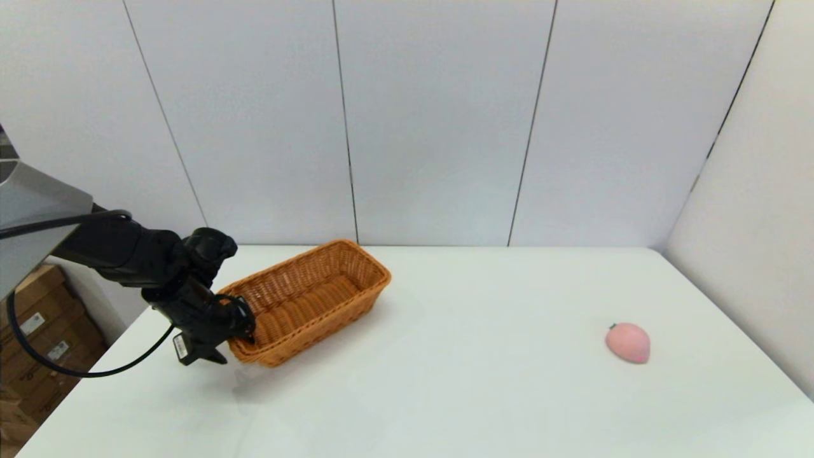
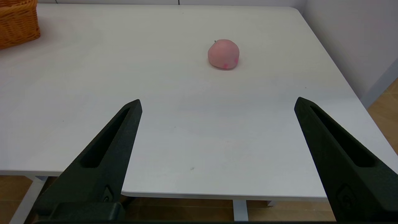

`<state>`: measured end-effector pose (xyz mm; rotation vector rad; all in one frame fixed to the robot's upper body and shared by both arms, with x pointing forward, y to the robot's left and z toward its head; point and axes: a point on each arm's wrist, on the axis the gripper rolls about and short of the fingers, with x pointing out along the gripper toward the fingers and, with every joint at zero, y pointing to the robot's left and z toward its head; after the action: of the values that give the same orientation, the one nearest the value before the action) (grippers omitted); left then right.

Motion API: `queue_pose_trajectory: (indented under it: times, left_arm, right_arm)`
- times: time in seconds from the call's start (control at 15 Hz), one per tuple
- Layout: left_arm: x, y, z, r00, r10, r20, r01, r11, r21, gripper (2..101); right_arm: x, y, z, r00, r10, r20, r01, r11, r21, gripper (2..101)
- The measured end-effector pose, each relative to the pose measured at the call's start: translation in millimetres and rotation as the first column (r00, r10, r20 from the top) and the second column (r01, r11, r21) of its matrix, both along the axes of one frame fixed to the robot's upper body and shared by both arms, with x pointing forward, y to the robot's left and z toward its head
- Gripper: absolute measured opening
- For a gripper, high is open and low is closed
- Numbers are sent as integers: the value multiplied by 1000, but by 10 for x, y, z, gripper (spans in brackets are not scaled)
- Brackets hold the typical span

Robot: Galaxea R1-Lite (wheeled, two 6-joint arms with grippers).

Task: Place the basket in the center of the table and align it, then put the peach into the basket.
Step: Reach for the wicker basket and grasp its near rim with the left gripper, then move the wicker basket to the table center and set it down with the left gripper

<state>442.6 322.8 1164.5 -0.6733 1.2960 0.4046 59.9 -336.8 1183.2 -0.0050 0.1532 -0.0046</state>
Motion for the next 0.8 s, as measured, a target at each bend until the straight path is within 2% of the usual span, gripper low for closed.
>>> queue_pose_trajectory:
  times: [0.07, 0.13, 0.4, 0.6, 0.8]
  left_arm:
    - [6, 3, -20, 1000, 1, -5, -1, 1000, -2, 389]
    - [15, 2, -31, 1000, 0, -4, 0, 1000, -5, 130]
    - [18, 5, -51, 1000, -7, -10, 7, 999, -50, 154]
    - [-14, -17, 31, 999, -34, 1, 34, 986, -163, 149]
    - [-89, -46, 283, 994, -78, 75, 97, 950, -296, 149]
  right_arm:
    - [0, 0, 0, 1000, 0, 0, 0, 1000, 0, 973]
    - [0, 0, 0, 1000, 0, 0, 0, 1000, 0, 973]
    - [0, 0, 0, 1000, 0, 0, 0, 1000, 0, 973]
    - [0, 0, 0, 1000, 0, 0, 0, 1000, 0, 973]
    - [0, 0, 0, 1000, 0, 0, 0, 1000, -1, 973]
